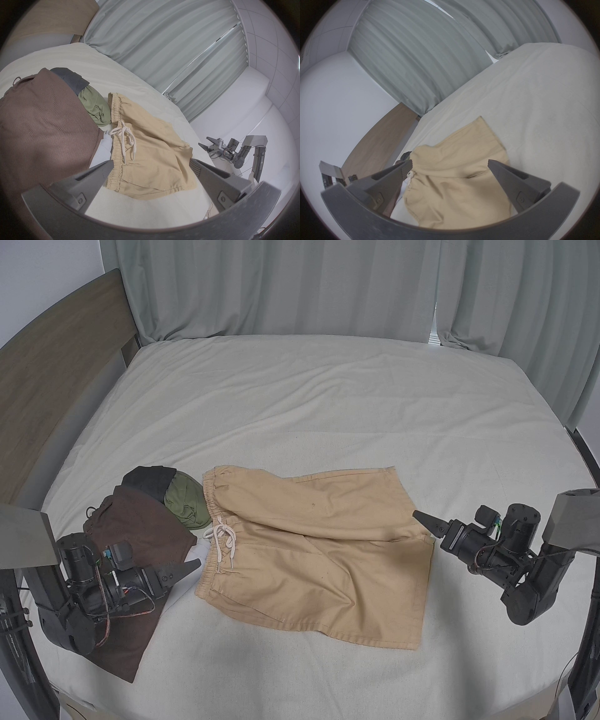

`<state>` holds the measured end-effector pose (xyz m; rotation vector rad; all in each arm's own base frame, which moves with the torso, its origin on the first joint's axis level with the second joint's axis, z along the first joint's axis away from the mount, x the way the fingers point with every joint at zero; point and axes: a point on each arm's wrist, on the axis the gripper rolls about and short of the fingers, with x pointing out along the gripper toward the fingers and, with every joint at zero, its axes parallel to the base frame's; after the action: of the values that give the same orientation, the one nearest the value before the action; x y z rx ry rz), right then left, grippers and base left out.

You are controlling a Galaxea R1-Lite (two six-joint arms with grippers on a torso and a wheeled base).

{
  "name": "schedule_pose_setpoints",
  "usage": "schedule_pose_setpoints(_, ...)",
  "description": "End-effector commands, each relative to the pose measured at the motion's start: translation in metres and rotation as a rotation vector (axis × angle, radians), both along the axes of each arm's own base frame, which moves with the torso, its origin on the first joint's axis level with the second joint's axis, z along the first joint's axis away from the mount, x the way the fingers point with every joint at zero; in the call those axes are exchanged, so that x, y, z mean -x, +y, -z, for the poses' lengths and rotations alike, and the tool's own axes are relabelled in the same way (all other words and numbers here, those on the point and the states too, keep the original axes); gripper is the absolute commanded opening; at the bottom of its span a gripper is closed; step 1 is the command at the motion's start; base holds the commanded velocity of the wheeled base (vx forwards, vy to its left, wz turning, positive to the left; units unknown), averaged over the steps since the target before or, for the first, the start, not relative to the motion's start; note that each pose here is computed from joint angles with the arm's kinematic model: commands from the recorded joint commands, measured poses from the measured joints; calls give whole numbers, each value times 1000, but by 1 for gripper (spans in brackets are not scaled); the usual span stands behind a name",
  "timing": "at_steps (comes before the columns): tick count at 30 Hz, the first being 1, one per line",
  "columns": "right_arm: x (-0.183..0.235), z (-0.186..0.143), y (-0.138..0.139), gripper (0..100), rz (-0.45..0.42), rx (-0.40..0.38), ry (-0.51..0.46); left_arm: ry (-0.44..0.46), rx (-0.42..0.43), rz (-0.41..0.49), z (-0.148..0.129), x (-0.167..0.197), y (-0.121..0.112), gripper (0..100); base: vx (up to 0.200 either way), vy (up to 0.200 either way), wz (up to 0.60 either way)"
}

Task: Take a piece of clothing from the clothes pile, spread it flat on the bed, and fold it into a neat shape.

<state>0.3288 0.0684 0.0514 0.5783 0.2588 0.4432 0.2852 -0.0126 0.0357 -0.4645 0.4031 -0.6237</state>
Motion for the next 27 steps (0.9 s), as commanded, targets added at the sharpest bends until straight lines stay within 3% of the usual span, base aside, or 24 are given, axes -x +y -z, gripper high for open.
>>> schedule_pose_setpoints(1,21,-22,18,100,-70,-4,-41,15,2,6,4,1,-1,100,0,0,0)
schedule_pose_setpoints(9,43,-17,31,100,-186,43,-15,45,11,6,9,1,-1,100,0,0,0)
schedule_pose_setpoints(27,44,-14,31,100,-190,54,-7,157,2,2,54,-13,-3,100,0,0,0)
